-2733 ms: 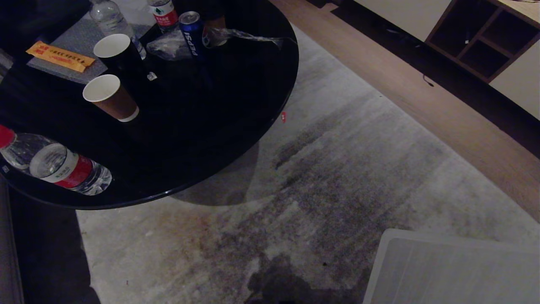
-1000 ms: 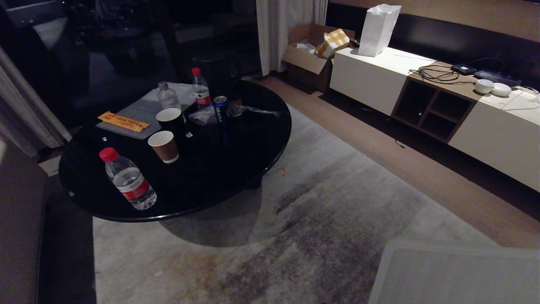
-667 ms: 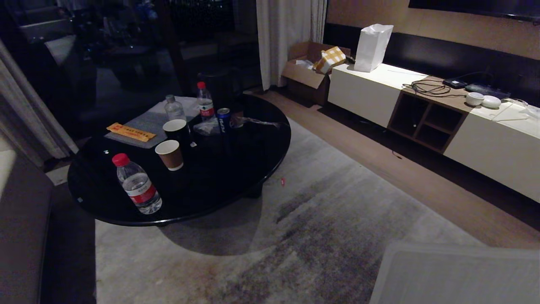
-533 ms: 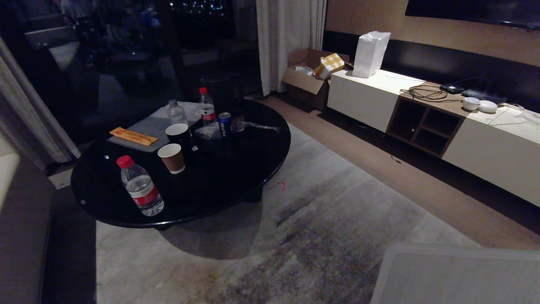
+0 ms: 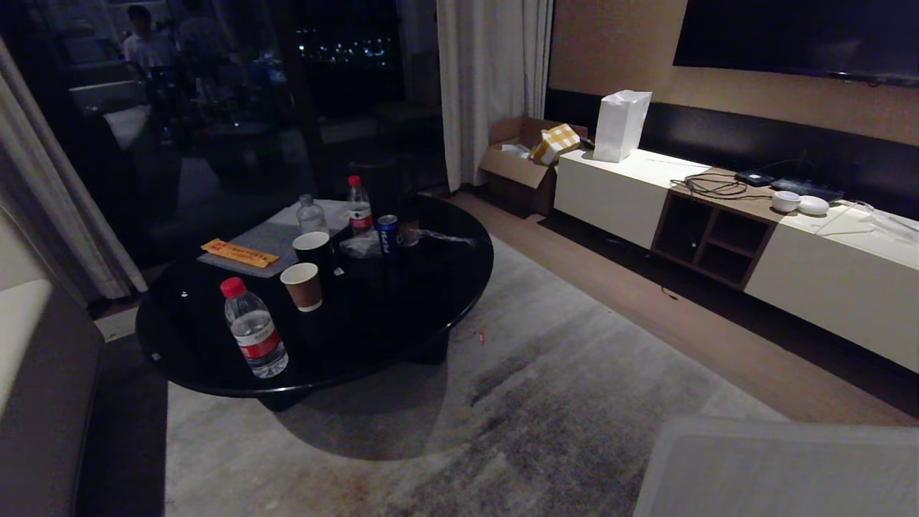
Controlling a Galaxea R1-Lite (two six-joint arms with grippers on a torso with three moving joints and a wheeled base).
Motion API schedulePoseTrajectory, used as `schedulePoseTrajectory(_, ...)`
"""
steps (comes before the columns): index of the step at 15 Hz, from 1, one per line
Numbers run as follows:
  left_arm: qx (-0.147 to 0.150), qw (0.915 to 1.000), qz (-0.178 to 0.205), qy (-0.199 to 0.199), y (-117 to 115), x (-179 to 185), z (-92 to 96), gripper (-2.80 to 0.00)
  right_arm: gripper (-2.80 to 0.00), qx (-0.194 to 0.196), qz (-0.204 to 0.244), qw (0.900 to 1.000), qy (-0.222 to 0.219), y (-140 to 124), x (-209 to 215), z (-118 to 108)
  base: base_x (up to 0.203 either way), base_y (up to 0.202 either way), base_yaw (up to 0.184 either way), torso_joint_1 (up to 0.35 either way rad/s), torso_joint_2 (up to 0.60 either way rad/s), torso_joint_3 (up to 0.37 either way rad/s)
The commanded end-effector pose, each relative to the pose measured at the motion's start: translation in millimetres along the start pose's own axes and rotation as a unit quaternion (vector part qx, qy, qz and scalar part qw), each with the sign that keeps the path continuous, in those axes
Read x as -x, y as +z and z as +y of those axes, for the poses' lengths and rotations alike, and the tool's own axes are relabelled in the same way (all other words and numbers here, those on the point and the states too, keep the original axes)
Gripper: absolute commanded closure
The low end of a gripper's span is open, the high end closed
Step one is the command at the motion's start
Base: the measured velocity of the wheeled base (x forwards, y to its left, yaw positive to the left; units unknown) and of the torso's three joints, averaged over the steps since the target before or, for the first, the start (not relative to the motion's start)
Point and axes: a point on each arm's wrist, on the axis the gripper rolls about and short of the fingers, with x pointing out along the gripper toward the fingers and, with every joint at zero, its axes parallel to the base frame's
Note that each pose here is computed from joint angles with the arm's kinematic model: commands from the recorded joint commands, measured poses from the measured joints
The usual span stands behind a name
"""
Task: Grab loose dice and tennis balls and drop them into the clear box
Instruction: Close the lid
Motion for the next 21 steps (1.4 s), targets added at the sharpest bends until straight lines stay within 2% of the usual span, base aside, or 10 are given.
schedulePoseTrajectory(1,-0.001,1.0,0.001,0.0,-0.4,-0.2,0.0,0.0,0.0,0.0,0.0,1.0,-0.001,0.1,0.0,0.0,0.0,0.0,0.0,0.0,0.01,0.029)
schedulePoseTrajectory(4,-0.001,1.0,0.001,0.0,-0.5,-0.1,0.0,0.0,0.0,0.0,0.0,1.0,-0.001,0.1,-0.1,0.0,0.0,-0.001,0.027,0.001,0.0,0.003)
schedulePoseTrajectory(16,0.0,1.0,0.001,0.001,-0.4,-0.2,0.1,0.0,0.0,-0.001,0.0,1.0,0.0,0.1,0.0,0.0,0.0,-0.008,0.155,0.002,0.0,0.003)
schedulePoseTrajectory(21,0.004,1.0,0.0,0.001,-0.3,-0.2,0.1,0.0,0.0,-0.001,0.0,1.0,-0.001,0.1,0.0,0.0,0.0,0.0,0.013,0.0,0.0,0.001)
